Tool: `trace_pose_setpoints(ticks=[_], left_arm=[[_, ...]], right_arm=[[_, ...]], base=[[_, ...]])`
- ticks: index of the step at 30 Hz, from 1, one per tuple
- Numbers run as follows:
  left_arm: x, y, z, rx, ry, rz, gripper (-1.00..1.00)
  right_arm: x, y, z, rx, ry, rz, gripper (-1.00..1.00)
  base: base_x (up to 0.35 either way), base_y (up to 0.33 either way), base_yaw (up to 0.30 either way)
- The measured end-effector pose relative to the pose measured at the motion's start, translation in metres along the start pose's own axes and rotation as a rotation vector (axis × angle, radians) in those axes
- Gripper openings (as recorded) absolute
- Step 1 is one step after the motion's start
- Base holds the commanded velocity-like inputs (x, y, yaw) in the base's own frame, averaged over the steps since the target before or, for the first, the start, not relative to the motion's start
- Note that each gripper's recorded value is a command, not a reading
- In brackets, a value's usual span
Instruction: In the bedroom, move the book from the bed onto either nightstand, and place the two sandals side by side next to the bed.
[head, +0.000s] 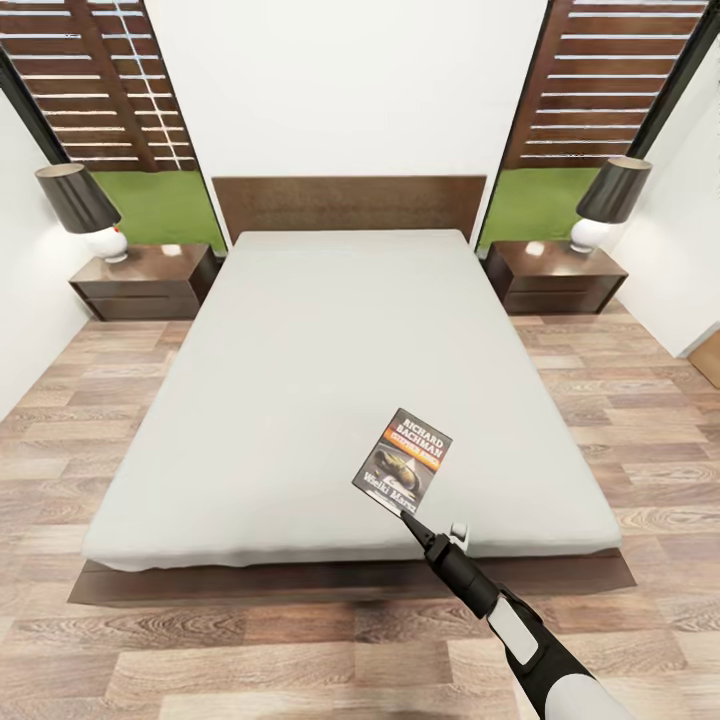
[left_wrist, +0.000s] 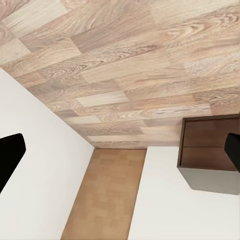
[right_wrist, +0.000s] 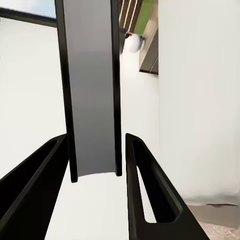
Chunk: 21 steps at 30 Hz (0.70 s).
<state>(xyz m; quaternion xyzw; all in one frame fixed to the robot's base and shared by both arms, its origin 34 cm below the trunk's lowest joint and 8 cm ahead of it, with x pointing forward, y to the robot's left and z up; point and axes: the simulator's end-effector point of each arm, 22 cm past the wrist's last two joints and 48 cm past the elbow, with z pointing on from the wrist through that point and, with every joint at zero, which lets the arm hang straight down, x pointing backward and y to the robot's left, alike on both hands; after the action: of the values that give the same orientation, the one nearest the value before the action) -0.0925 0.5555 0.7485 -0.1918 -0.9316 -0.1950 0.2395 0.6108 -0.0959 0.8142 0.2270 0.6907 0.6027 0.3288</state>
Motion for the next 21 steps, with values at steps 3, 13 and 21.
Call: trace_pose_setpoints(ticks=[3, 13, 21], left_arm=[[-0.002, 0.0, 0.0, -0.001, -0.005, -0.002, 1.0], [-0.007, 0.001, 0.001, -0.006, -0.019, -0.01, 1.0], [-0.011, 0.002, 0.002, -0.009, -0.031, -0.017, 1.0]], right_arm=[[-0.001, 0.002, 0.001, -0.003, -0.004, -0.011, -1.0], [-0.006, 0.01, 0.002, -0.016, -0.011, -0.029, -1.0], [-0.009, 0.017, 0.003, -0.026, -0.013, -0.039, -1.0]], base=[[0.0, 0.0, -0.045], [0.0, 0.0, -0.07], [0.0, 0.0, -0.075]])
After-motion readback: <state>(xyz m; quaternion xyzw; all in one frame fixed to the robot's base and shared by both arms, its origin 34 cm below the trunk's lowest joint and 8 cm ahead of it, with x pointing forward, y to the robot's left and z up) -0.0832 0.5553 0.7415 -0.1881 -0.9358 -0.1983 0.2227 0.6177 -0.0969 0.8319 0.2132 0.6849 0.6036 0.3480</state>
